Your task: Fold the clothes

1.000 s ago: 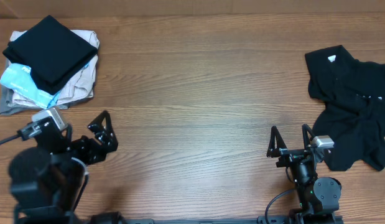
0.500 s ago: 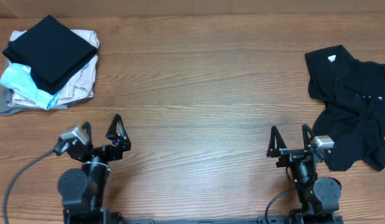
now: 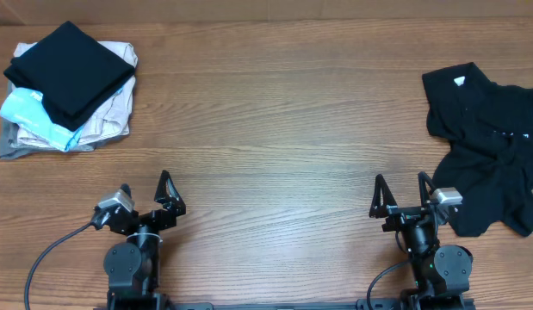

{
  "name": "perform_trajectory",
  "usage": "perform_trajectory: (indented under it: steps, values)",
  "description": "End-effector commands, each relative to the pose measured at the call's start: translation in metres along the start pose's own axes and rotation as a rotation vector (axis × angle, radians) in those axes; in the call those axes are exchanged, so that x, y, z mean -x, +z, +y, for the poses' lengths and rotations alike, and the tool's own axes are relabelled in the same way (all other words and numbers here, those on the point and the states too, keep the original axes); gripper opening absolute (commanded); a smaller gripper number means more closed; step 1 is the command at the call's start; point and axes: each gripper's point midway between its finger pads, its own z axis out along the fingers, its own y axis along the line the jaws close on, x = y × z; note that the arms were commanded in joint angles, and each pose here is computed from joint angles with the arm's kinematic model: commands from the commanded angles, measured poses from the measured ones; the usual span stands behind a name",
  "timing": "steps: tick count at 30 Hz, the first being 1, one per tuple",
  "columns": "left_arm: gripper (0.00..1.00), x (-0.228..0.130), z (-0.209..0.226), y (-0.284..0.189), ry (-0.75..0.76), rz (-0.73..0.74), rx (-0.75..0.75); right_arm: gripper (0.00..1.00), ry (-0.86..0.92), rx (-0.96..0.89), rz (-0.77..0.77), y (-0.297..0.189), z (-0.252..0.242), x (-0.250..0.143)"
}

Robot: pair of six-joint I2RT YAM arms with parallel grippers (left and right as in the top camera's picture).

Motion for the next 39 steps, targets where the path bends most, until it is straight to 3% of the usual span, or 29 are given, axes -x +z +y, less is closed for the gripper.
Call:
perform_trajectory:
  steps: [1, 4, 10, 13, 39]
  values:
    - [1.0, -0.007, 0.012, -0.001, 0.004, -0.008, 0.048, 1.0, -0.006, 0.001, -0.002, 0.0, 0.0, -0.002]
    - [1.0, -0.006, 0.015, -0.002, 0.068, -0.013, 0.063, 1.0, -0.006, 0.001, -0.002, 0.0, 0.0, -0.002]
    - [1.0, -0.008, 0.005, -0.006, 0.381, -0.002, 0.003, 1.0, -0.006, 0.001, -0.002, 0.0, 0.0, -0.002]
    - [1.0, -0.004, 0.002, -0.007, 0.441, -0.024, -0.004, 1.0, -0.006, 0.001, -0.002, 0.0, 0.0, -0.002]
    - [1.0, -0.001, 0.0, -0.008, 0.448, -0.037, -0.013, 1.0, -0.006, 0.001, -0.002, 0.0, 0.0, -0.002]
